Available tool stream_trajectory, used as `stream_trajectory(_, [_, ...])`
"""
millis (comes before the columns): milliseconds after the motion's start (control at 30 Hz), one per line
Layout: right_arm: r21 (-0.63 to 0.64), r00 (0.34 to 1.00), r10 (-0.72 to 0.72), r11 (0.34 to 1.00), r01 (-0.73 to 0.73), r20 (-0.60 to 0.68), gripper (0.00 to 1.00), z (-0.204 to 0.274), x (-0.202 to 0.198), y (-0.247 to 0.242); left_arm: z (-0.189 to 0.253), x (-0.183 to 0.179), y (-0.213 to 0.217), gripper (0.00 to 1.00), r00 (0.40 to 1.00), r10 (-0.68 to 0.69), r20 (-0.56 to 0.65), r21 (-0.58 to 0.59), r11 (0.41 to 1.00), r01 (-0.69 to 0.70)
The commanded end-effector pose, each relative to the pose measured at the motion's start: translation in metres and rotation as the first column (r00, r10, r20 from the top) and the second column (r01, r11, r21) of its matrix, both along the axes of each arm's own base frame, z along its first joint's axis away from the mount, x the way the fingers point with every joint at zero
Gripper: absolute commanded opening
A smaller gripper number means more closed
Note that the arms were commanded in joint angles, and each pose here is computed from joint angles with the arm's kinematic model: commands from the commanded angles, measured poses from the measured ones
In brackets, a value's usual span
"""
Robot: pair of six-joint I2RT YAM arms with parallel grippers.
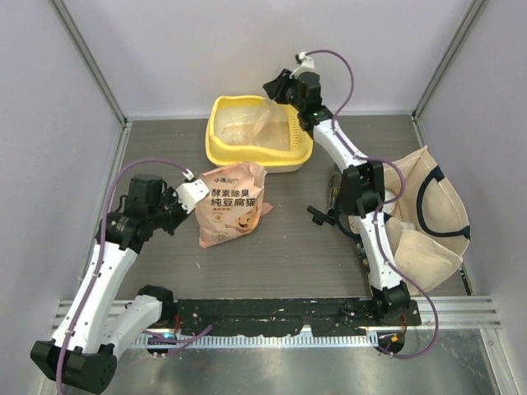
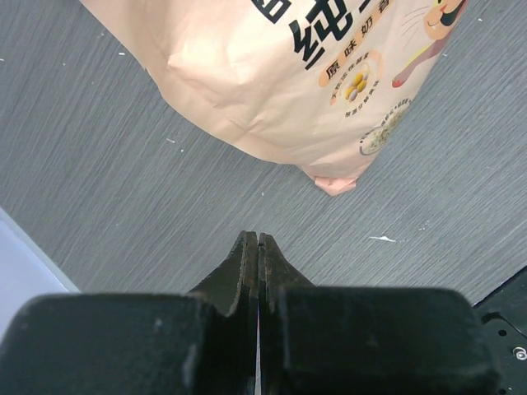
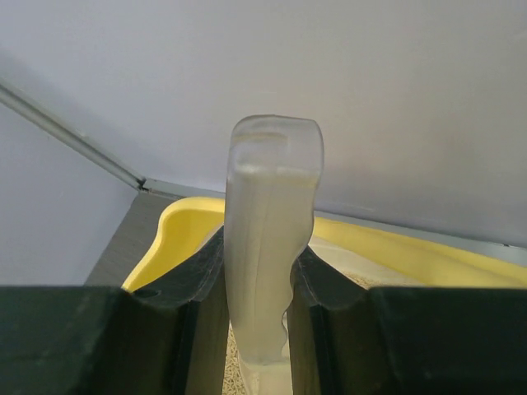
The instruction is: Fill the litter box with clean litter
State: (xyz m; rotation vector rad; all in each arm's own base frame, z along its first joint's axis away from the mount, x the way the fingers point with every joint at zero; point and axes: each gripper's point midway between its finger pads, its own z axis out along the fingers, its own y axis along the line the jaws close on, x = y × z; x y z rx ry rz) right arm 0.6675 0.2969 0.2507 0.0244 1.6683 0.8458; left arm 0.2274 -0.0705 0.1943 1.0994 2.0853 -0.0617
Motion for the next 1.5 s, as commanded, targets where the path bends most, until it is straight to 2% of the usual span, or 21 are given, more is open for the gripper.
stream_trajectory(0, [-0.102, 0.926, -0.014, 0.993, 0.057, 0.378, 0.01, 0.097, -0.020, 0.042, 0.008, -0.007, -0.006, 0.00, 0.999, -0.028, 0.021, -0.035, 0.999, 0.028])
stream_trajectory(100, [-0.145, 0.874, -0.013, 0.985, 0.095, 0.485, 0.01, 0.120, -0.033, 0.054, 0.005, -0.010, -0.007, 0.00, 0.999, -0.039, 0.019, -0.038, 0.998, 0.040])
stream_trajectory(233, [-0.205, 0.828, -0.034, 0.963, 0.178, 0.560, 0.01, 0.147, -0.039, 0.040, 0.006, -0.012, -0.009, 0.00, 0.998, -0.055, 0.030, -0.046, 0.997, 0.057])
stream_trajectory(267, [-0.204, 0.805, -0.041, 0.959, 0.199, 0.591, 0.01, 0.168, -0.048, 0.032, 0.007, -0.012, -0.009, 0.00, 0.998, -0.055, 0.033, -0.047, 0.997, 0.057])
stream_trajectory(367, [-0.266, 0.782, -0.039, 0.928, 0.259, 0.623, 0.01, 0.169, -0.055, 0.017, 0.010, -0.013, -0.011, 0.00, 0.997, -0.064, 0.052, -0.061, 0.996, 0.067])
stream_trajectory(467, [-0.280, 0.810, -0.031, 0.930, 0.238, 0.585, 0.01, 0.179, -0.075, -0.004, 0.020, -0.013, -0.017, 0.01, 0.994, -0.076, 0.079, -0.091, 0.992, 0.083])
stream_trajectory(500, [-0.324, 0.849, -0.005, 0.923, 0.207, 0.528, 0.01, 0.151, -0.078, -0.008, 0.024, -0.012, -0.018, 0.00, 0.993, -0.077, 0.092, -0.099, 0.991, 0.086])
stream_trajectory(533, [-0.314, 0.830, 0.040, 0.935, 0.166, 0.557, 0.01, 0.182, -0.102, -0.016, 0.028, -0.010, -0.019, 0.00, 0.991, -0.076, 0.108, -0.110, 0.990, 0.088])
stream_trajectory(600, [-0.365, 0.860, 0.115, 0.927, 0.087, 0.497, 0.01, 0.158, -0.125, -0.020, 0.030, -0.009, -0.021, 0.01, 0.990, -0.077, 0.121, -0.120, 0.989, 0.091])
stream_trajectory(667, [-0.362, 0.840, 0.186, 0.932, 0.013, 0.509, 0.01, 0.184, -0.167, -0.025, 0.030, -0.008, -0.022, 0.00, 0.989, -0.078, 0.129, -0.126, 0.988, 0.095])
stream_trajectory(700, [-0.386, 0.877, 0.216, 0.922, -0.039, 0.428, 0.01, 0.160, -0.176, -0.027, 0.028, -0.008, -0.023, 0.00, 0.988, -0.079, 0.133, -0.129, 0.987, 0.096])
stream_trajectory(767, [-0.329, 0.898, 0.267, 0.933, -0.149, 0.351, 0.01, 0.167, -0.212, -0.030, 0.027, -0.009, -0.024, 0.00, 0.987, -0.084, 0.134, -0.137, 0.985, 0.103])
stream_trajectory(800, [-0.338, 0.920, 0.311, 0.915, -0.222, 0.237, 0.01, 0.136, -0.225, -0.030, 0.026, -0.010, -0.025, 0.00, 0.987, -0.089, 0.137, -0.140, 0.984, 0.108])
stream_trajectory(833, [-0.337, 0.915, 0.350, 0.902, -0.271, 0.201, 0.01, 0.130, -0.239, -0.029, 0.026, -0.010, -0.026, 0.00, 0.986, -0.090, 0.139, -0.144, 0.983, 0.110])
stream_trajectory(933, [-0.341, 0.838, 0.546, 0.790, -0.509, 0.015, 0.01, 0.078, -0.303, -0.027, 0.025, -0.011, -0.029, 0.00, 0.986, -0.098, 0.138, -0.161, 0.980, 0.120])
stream_trajectory(967, [-0.359, 0.777, 0.629, 0.716, -0.599, -0.042, 0.02, 0.056, -0.331, -0.029, 0.026, -0.010, -0.030, 0.00, 0.985, -0.099, 0.142, -0.166, 0.979, 0.123])
stream_trajectory(1100, [-0.370, 0.675, 0.709, 0.583, -0.723, -0.203, 0.10, -0.002, -0.366, -0.038, 0.030, -0.011, -0.031, 0.00, 0.983, -0.094, 0.155, -0.177, 0.977, 0.121])
stream_trajectory(1233, [-0.188, 0.552, 0.739, 0.522, -0.832, -0.387, 0.15, -0.049, -0.388, -0.038, 0.031, -0.011, -0.030, 0.00, 0.983, -0.092, 0.160, -0.174, 0.977, 0.120])
stream_trajectory(1333, [-0.126, 0.531, 0.735, 0.533, -0.837, -0.422, 0.20, -0.072, -0.392, -0.037, 0.030, -0.013, -0.031, 0.00, 0.982, -0.099, 0.158, -0.180, 0.975, 0.128])
stream_trajectory(1400, [-0.076, 0.496, 0.731, 0.526, -0.847, -0.469, 0.27, -0.094, -0.393, -0.038, 0.028, -0.014, -0.032, 0.00, 0.984, -0.099, 0.151, -0.184, 0.975, 0.126])
stream_trajectory(1467, [-0.015, 0.465, 0.723, 0.533, -0.846, -0.510, 0.27, -0.105, -0.392, -0.037, 0.025, -0.015, -0.032, 0.00, 0.984, -0.103, 0.147, -0.185, 0.974, 0.130])
